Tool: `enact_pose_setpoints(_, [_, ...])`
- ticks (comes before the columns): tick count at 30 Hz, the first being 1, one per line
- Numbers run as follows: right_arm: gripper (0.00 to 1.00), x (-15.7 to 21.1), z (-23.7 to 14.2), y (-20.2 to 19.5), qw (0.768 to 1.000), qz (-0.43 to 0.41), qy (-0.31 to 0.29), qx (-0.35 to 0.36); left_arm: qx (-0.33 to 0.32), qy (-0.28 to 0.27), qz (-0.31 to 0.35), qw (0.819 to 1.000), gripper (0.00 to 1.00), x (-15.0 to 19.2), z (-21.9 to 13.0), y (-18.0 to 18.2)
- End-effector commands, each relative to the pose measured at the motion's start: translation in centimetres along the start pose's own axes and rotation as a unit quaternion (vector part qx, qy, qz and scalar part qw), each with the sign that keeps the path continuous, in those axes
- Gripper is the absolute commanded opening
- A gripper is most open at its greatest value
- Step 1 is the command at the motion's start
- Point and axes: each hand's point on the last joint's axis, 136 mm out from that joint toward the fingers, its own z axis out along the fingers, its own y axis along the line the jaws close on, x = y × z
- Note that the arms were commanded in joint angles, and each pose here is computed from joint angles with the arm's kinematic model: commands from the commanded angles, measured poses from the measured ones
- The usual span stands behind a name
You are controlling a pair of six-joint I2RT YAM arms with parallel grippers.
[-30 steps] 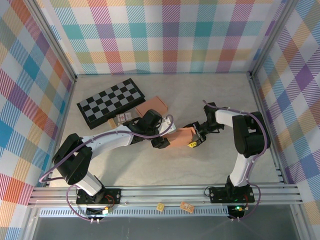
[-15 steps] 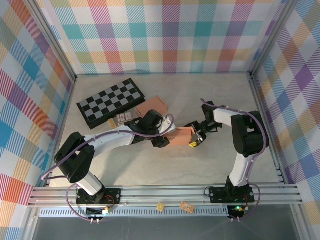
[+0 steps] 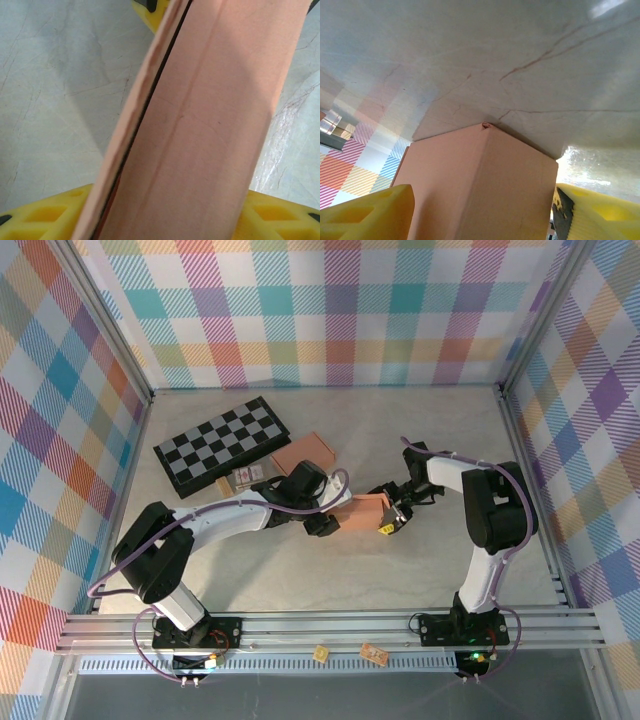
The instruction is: Fold the paper box
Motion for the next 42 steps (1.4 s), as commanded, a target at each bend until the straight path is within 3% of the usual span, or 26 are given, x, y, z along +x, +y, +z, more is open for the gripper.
enact_pose_setpoints(1, [0.74,-1.0,0.3,-1.3,0.999,0.007,-0.024,0.030,-0.002,-0.002,-0.007,1.000,0.59,0.1,0.0,0.0])
enact_pose_setpoints(42, [0.90,-1.1,-5.4,1.3,0.986,-0.084,-0.134,0.061,-0.001,0.002,-0.012,1.000,0.51,-0.5,0.7,0.4])
